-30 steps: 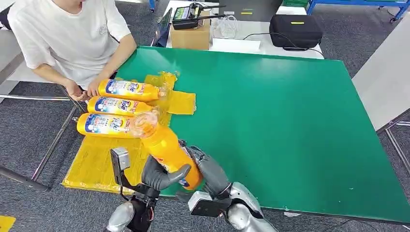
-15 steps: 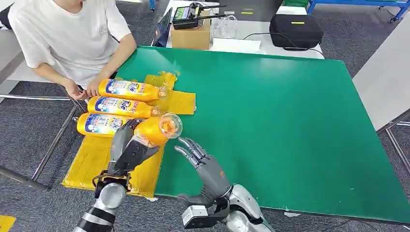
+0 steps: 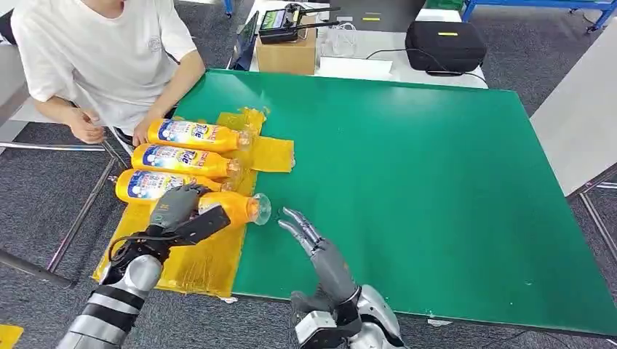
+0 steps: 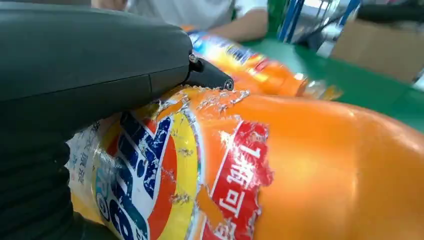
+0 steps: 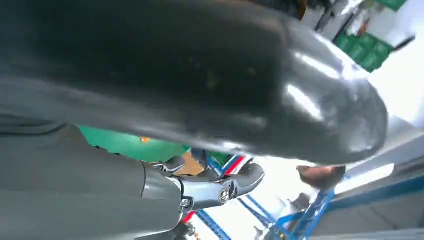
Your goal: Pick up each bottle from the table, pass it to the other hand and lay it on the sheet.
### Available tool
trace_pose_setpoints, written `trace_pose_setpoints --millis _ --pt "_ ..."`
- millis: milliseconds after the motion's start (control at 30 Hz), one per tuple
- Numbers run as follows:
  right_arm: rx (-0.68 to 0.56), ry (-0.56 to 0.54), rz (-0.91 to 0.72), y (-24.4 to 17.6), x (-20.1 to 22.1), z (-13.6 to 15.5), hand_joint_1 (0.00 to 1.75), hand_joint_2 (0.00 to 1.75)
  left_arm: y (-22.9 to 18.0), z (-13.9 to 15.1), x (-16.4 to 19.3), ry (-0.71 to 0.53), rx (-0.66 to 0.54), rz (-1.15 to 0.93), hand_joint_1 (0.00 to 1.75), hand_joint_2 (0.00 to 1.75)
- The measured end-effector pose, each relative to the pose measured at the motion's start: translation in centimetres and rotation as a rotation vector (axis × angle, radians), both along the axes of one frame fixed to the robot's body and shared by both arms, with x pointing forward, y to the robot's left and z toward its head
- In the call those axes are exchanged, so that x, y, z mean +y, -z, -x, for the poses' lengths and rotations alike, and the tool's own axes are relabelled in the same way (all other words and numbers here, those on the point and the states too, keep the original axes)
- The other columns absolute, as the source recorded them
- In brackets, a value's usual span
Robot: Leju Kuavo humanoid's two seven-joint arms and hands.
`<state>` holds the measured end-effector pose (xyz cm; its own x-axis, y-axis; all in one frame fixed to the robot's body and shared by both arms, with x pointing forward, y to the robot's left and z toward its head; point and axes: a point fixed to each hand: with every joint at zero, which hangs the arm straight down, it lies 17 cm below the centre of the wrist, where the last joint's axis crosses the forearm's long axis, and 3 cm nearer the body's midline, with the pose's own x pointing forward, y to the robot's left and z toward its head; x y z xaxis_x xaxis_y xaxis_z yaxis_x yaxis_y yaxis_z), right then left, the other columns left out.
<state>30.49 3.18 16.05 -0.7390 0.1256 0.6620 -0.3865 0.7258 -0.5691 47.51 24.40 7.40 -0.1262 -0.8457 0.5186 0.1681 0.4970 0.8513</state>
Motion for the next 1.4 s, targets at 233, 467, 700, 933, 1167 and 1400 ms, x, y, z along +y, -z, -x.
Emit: trace_pose_setpoints --millis 233,467,700,933,1167,1400 --pt "0.013 0.01 -0.017 0.0 -0.5 0.0 0.0 0.0 0.6 0.5 1.3 -0.009 0.021 -0.004 1.75 1.75" --pt "0.047 0.047 -0.107 -0.5 -2.5 -0.7 0.0 0.0 3.1 4.7 6.9 0.003 0.15 -0.033 0.0 1.75" --pt "0.062 0.044 -0.141 -1.0 -2.5 -0.9 0.0 0.0 3.9 5.7 5.8 0.084 0.199 -0.04 0.0 1.75" --pt "0.068 0.05 -0.167 -1.5 -2.7 -1.4 0.0 0.0 4.6 6.0 3.6 0.161 0.234 -0.015 0.0 1.75" --pt "0.07 0.048 -0.173 -1.7 -2.6 -1.6 0.0 0.0 5.7 6.3 1.9 0.206 0.261 -0.017 0.0 1.75" --pt "0.072 0.051 -0.173 -1.5 -2.6 -1.6 0.0 0.0 4.9 6.2 0.8 0.216 0.211 0.028 0.0 1.75"
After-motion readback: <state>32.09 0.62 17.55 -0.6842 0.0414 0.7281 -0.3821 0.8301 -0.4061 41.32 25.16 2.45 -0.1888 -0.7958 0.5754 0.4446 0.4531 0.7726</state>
